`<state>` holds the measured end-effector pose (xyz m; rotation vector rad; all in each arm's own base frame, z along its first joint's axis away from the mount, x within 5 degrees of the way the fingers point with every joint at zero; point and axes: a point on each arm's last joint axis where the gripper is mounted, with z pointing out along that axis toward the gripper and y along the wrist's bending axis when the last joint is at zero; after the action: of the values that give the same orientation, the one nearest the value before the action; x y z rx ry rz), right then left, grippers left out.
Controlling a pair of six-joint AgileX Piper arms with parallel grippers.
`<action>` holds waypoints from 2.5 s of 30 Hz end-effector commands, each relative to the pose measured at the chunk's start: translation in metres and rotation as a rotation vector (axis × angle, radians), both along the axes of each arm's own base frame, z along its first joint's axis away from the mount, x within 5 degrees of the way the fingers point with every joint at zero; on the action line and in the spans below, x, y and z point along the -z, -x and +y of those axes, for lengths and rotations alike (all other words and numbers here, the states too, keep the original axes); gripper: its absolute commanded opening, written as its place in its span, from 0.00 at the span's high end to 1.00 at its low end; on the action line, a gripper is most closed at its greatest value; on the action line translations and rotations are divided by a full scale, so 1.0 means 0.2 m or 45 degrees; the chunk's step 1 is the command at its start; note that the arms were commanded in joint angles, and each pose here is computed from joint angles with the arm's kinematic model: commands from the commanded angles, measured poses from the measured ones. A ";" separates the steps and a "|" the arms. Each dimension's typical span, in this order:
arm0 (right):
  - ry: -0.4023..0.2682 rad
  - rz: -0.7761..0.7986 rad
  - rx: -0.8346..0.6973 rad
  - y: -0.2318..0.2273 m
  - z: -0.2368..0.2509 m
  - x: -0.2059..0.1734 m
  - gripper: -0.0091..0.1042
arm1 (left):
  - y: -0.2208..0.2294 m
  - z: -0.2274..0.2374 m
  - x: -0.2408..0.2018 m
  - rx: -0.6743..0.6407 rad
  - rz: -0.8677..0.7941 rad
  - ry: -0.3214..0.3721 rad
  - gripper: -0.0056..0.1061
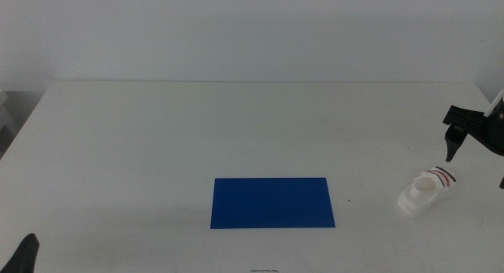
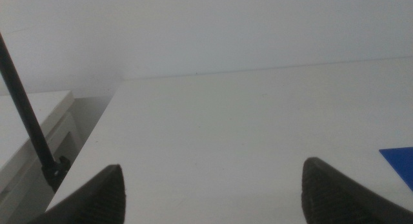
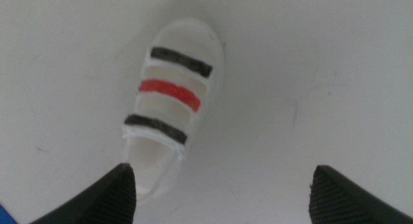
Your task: Use one arm to grab the shoe from the table and place it on the mat.
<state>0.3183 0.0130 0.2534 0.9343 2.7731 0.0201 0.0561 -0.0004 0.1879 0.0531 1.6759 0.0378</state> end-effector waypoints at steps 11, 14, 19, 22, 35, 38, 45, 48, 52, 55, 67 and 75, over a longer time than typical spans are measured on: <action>-0.111 -0.106 0.336 0.00 0.00 -0.11 0.18 | 0.01 0.00 -0.05 0.003 -0.133 0.031 0.11; -0.166 -0.095 0.476 -0.01 0.02 -0.09 0.18 | 0.01 0.00 -0.05 0.003 -0.133 0.031 0.11; -0.207 -0.063 0.627 -0.05 0.06 -0.01 0.18 | 0.01 0.00 -0.05 0.003 -0.133 0.031 0.11; -0.244 -0.020 0.707 -0.07 0.08 0.04 0.18 | 0.01 0.00 -0.05 0.003 -0.133 0.031 0.11; -0.210 0.044 0.704 -0.22 0.09 0.19 0.18 | 0.01 0.00 -0.05 0.003 -0.133 0.031 0.11; -0.201 0.051 0.703 -0.25 0.09 0.24 0.18 | 0.01 0.00 -0.05 0.003 -0.133 0.031 0.11; -0.197 0.056 0.707 -0.27 0.09 0.30 0.24 | 0.01 0.00 -0.05 0.003 -0.133 0.031 0.11; -0.195 0.061 0.709 -0.27 0.09 0.31 0.35 | 0.01 0.00 -0.05 0.003 -0.133 0.031 0.11; -0.209 0.064 0.695 -0.27 0.09 0.31 0.58 | 0.01 0.00 -0.05 0.003 -0.133 0.031 0.11; -0.215 0.081 0.642 -0.27 0.10 0.30 0.79 | 0.01 0.00 -0.05 0.003 -0.133 0.031 0.11; -0.195 0.028 0.505 -0.25 0.58 0.07 0.93 | 0.01 0.00 -0.05 0.003 -0.133 0.031 0.11; -0.323 -0.063 0.361 -0.14 1.01 0.00 0.93 | 0.01 0.00 -0.05 0.003 -0.133 0.031 0.11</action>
<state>0.3513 0.2052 0.2259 1.4082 2.6569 0.2389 0.0561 -0.0004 0.1879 0.0531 1.6759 0.0378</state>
